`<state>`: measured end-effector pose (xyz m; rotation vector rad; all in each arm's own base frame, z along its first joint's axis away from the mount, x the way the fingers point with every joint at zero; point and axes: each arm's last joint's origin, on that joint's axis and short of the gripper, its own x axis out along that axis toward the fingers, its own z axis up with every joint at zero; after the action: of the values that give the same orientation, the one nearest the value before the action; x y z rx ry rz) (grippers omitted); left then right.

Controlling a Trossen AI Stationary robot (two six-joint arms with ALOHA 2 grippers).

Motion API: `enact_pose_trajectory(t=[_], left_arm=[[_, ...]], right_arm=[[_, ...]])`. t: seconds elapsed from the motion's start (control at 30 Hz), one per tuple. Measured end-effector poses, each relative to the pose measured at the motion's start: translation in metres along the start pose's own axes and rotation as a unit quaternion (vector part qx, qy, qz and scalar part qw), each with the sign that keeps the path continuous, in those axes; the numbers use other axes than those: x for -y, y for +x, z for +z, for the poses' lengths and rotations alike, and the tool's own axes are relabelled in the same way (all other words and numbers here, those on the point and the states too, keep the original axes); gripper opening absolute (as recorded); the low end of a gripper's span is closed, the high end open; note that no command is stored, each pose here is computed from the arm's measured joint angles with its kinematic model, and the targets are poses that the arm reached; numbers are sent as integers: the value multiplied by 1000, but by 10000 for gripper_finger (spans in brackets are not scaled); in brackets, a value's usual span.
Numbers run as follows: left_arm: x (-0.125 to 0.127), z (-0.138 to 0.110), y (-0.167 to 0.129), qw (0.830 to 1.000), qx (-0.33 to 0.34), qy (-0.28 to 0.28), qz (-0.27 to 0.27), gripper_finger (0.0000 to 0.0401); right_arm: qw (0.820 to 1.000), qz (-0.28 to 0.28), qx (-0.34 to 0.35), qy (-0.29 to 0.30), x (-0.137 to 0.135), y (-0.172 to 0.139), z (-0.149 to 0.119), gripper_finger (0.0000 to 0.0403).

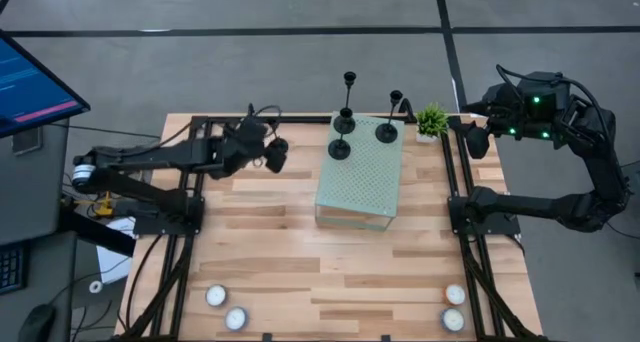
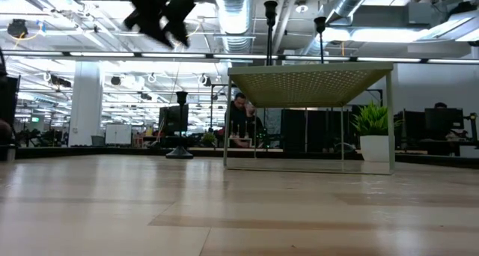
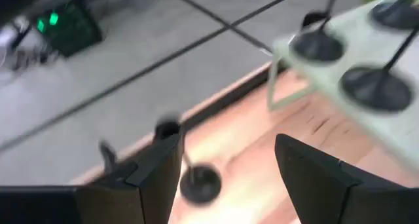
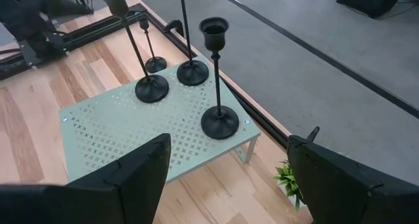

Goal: Pick & Place candle stick holders
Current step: Put the black candle holder on the shelf and align it with the bottom black candle holder

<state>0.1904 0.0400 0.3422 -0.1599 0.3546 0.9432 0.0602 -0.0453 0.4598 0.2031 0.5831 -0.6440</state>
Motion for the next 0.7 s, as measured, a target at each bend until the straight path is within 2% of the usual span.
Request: enact_pose_trajectory(t=[0.17, 0.37, 0.5, 0.7], left_arm=[[-6, -61, 17, 999, -13, -35, 8, 242], [-1, -106, 42, 997, 47, -61, -13, 242], [-3, -123, 58, 997, 55, -57, 2, 242], [-7, -125, 80, 997, 58, -49, -10, 251]], right_arm=[[1000, 0, 0, 1, 0, 0, 0, 297], [1000, 0, 0, 1, 0, 0, 0, 297], [1000, 0, 0, 1, 0, 0, 0, 297], [1000, -1, 0, 1, 0, 0, 0, 297]])
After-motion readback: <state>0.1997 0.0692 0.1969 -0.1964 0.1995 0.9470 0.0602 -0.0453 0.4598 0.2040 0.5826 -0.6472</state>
